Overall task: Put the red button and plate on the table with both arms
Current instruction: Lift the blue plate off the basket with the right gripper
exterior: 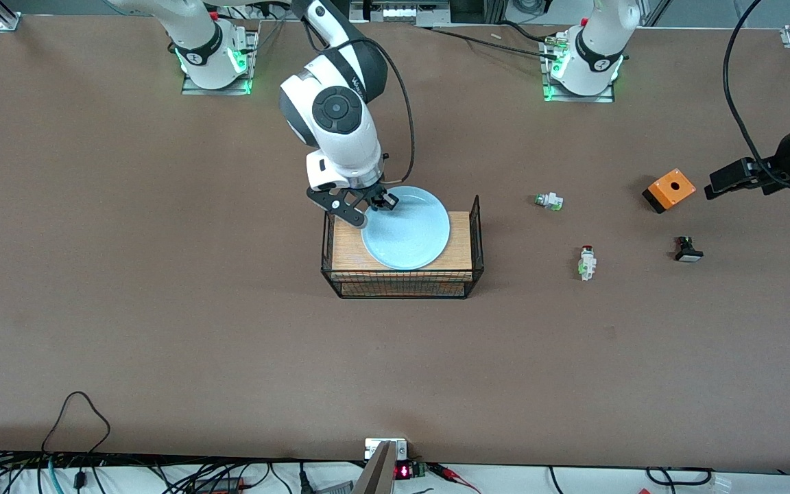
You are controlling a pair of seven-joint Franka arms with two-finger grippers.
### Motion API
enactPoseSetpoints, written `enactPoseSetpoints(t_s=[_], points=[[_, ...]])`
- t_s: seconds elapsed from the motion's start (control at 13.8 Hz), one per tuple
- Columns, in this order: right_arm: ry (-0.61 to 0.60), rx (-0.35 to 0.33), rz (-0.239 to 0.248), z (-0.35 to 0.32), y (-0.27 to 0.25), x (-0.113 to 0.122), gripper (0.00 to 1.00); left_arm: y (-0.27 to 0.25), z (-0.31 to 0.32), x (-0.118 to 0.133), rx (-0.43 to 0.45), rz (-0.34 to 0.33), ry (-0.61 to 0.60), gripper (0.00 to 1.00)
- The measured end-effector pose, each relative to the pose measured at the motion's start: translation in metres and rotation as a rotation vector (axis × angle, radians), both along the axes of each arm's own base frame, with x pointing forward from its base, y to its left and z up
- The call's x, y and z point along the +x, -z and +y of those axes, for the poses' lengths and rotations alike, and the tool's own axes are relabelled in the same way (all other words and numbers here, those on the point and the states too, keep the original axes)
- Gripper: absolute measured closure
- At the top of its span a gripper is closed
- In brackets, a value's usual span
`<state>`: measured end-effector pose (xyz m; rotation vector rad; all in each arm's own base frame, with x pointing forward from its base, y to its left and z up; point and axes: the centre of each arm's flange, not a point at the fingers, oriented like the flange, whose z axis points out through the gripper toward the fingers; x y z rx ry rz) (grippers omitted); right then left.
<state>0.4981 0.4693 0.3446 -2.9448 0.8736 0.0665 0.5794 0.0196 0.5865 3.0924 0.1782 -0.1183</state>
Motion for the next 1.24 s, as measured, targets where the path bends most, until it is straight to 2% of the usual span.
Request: enactPoseSetpoints(t_s=[0.36,0.8,1.24], points=[[0.004,-0.009,0.008,-0.006,-0.024,0.002,0.96,0.001,-0.003,0.0,-0.001,0.005,0.006,0.0],[0.012,-0.062,0.068,-0.025,-0.093,0.001,0.96,0.002,-0.005,0.0,-0.001,0.008,0.009,0.0],[0.061,-0.043,0.128,-0.05,-0.13,0.008,0.96,0.002,-0.006,0.0,-0.001,0.009,0.011,0.0]])
